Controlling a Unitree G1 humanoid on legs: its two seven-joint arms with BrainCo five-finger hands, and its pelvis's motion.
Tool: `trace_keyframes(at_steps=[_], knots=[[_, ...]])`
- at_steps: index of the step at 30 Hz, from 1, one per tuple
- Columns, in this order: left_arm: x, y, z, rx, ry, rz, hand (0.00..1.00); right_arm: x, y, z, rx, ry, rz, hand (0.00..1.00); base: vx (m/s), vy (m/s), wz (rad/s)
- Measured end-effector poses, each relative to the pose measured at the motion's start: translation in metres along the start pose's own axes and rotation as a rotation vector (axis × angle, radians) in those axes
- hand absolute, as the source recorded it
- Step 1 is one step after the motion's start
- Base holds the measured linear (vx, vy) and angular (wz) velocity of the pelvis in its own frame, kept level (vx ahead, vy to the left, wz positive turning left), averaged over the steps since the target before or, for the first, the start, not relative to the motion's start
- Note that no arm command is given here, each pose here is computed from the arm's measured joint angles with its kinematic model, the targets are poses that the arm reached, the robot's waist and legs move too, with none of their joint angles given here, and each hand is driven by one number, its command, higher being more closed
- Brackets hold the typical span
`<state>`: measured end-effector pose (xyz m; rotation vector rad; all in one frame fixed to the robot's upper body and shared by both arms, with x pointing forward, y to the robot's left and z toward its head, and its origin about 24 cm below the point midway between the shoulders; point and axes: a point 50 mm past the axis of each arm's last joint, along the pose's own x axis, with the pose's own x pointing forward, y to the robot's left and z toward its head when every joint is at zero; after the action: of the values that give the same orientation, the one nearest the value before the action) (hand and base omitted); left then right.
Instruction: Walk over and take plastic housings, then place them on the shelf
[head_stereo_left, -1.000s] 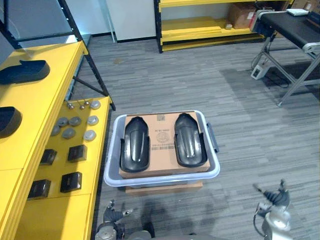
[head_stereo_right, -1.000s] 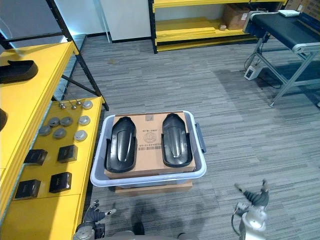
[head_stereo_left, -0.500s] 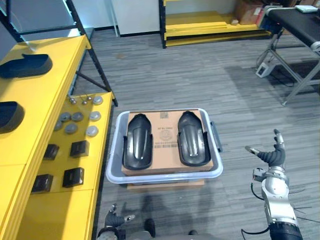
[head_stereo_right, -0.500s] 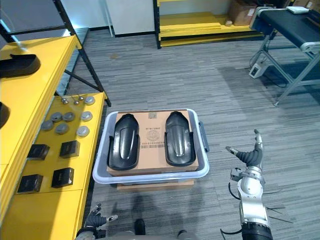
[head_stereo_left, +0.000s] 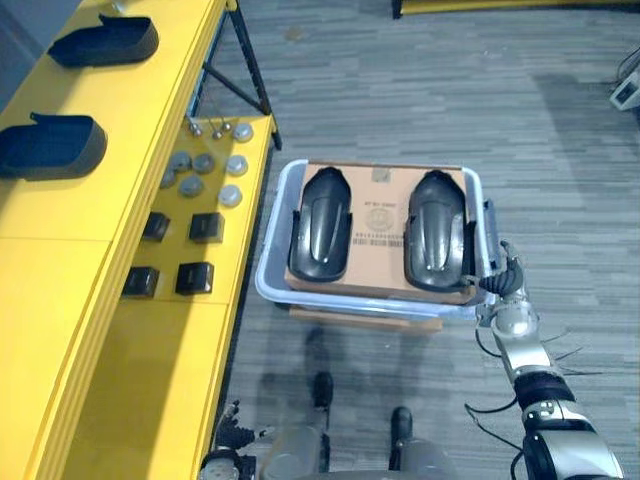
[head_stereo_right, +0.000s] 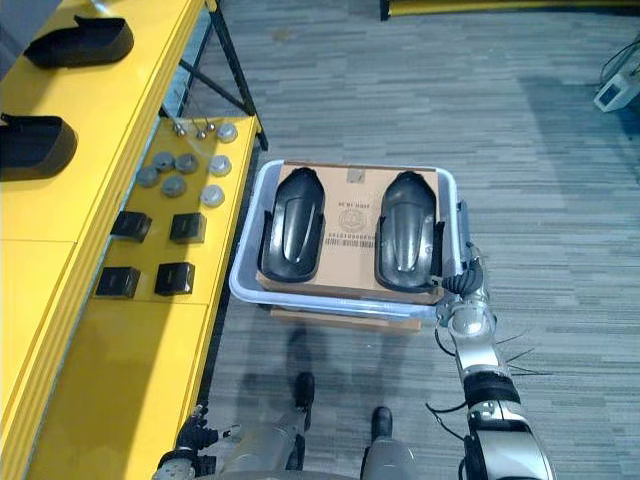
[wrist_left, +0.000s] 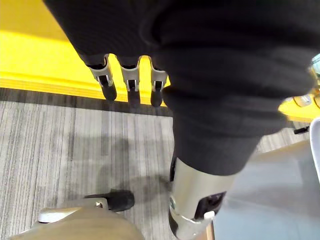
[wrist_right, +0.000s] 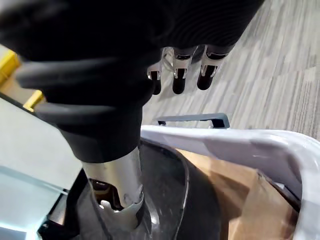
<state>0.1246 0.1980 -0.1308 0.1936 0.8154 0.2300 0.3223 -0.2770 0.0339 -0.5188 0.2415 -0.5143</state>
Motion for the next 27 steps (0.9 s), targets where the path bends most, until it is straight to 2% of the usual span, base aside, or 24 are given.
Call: trace_keyframes(at_steps=[1, 9, 14, 21, 27], knots=[[0.000, -0.001, 0.003, -0.007, -0.011, 0.001, 0.00, 0.003, 0.000, 0.002, 0.014, 0.014, -0.009, 1.00, 0.05, -0.015, 0.07], [-0.001, -0.007, 0.006, -0.038, -0.027, 0.007, 0.00, 0.013, -0.010, 0.011, 0.144, 0.087, -0.130, 1.00, 0.01, -0.020, 0.10], [-0.001, -0.007, 0.006, -0.036, -0.024, 0.020, 0.00, 0.012, -0.013, 0.008, 0.155, 0.089, -0.157, 1.00, -0.03, 0.000, -0.01], [-0.001, -0.007, 0.005, -0.032, -0.015, 0.018, 0.00, -0.010, -0.011, -0.011, 0.164, 0.059, -0.153, 1.00, -0.01, -0.002, -0.02], [-0.001, -0.007, 0.012, -0.041, -0.044, 0.012, 0.00, -0.026, -0.028, -0.025, 0.207, 0.050, -0.214, 1.00, -0.01, -0.002, 0.01]])
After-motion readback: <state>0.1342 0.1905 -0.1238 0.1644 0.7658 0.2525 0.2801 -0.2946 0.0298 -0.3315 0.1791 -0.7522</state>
